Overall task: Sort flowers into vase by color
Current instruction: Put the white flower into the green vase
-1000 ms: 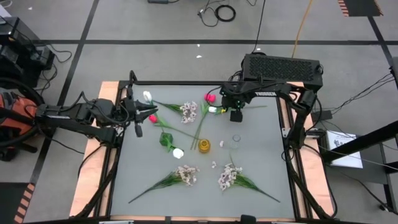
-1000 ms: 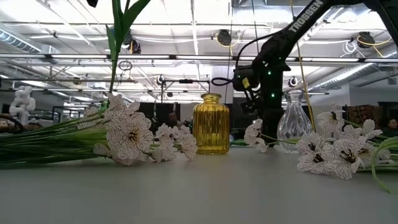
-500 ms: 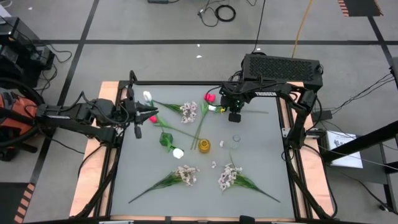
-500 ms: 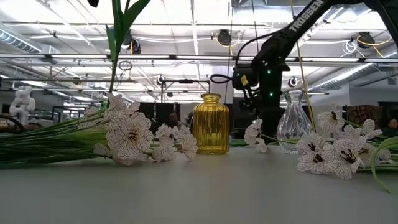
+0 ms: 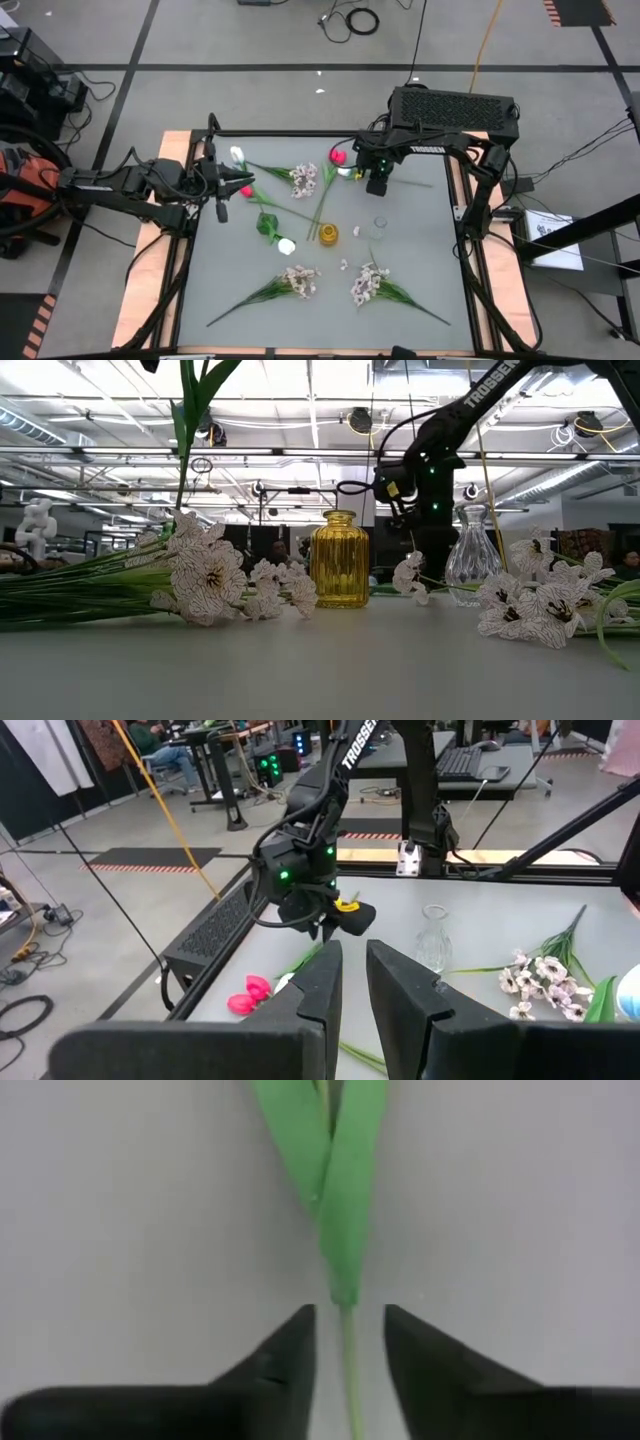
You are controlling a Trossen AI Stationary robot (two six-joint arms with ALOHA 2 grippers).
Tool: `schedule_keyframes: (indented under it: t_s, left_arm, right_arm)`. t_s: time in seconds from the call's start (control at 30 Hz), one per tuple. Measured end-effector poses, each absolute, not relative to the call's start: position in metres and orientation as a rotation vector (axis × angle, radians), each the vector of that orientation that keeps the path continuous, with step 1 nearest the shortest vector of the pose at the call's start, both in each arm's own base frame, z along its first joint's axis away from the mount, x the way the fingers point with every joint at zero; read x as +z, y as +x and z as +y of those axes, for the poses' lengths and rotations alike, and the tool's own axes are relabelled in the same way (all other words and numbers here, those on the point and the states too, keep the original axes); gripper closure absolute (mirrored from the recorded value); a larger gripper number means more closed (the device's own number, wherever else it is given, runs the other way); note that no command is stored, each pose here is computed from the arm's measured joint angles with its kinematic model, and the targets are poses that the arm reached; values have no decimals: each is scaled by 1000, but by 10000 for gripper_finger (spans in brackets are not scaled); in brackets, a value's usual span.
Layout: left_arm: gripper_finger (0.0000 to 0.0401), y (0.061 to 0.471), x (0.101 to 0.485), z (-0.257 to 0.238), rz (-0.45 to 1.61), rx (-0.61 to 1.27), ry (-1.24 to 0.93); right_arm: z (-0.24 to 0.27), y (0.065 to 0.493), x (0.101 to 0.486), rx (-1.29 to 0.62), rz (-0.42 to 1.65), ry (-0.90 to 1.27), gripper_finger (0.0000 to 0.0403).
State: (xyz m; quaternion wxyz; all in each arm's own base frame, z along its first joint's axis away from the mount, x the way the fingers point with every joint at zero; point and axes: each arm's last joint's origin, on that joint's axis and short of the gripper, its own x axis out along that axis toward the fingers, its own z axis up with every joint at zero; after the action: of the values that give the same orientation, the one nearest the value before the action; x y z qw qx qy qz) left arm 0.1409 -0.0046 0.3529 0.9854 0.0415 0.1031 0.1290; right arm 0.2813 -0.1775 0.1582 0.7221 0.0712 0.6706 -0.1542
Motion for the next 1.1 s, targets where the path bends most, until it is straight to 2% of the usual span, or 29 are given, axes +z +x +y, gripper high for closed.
schedule_keyframes:
  t_s: [0.1,0.2,0.37,0.5,0.73,0.9,1.1]
  left_arm:
    - [343,141,353,-5,208,260,82]
    - [343,141,352,-5,212,259,83]
    - [343,141,352,-5,213,259,83]
    - [343,141,352,-5,213,259,83]
    - [343,141,353,-5,205,259,81]
    - [343,141,353,-5,204,259,81]
    - [343,141,353,-5,205,259,81]
  right_arm:
    - [-180,281,158,-345,1466,155,240]
    - [-180,281,156,-326,1458,127,204]
    - [-179,279,147,-310,1463,112,199]
    - [-179,278,142,-303,1473,123,238]
    - [-179,278,139,-297,1470,144,384]
    - [-179,283,155,-341,1433,100,385]
    - [-167,284,214,-390,1262,82,398]
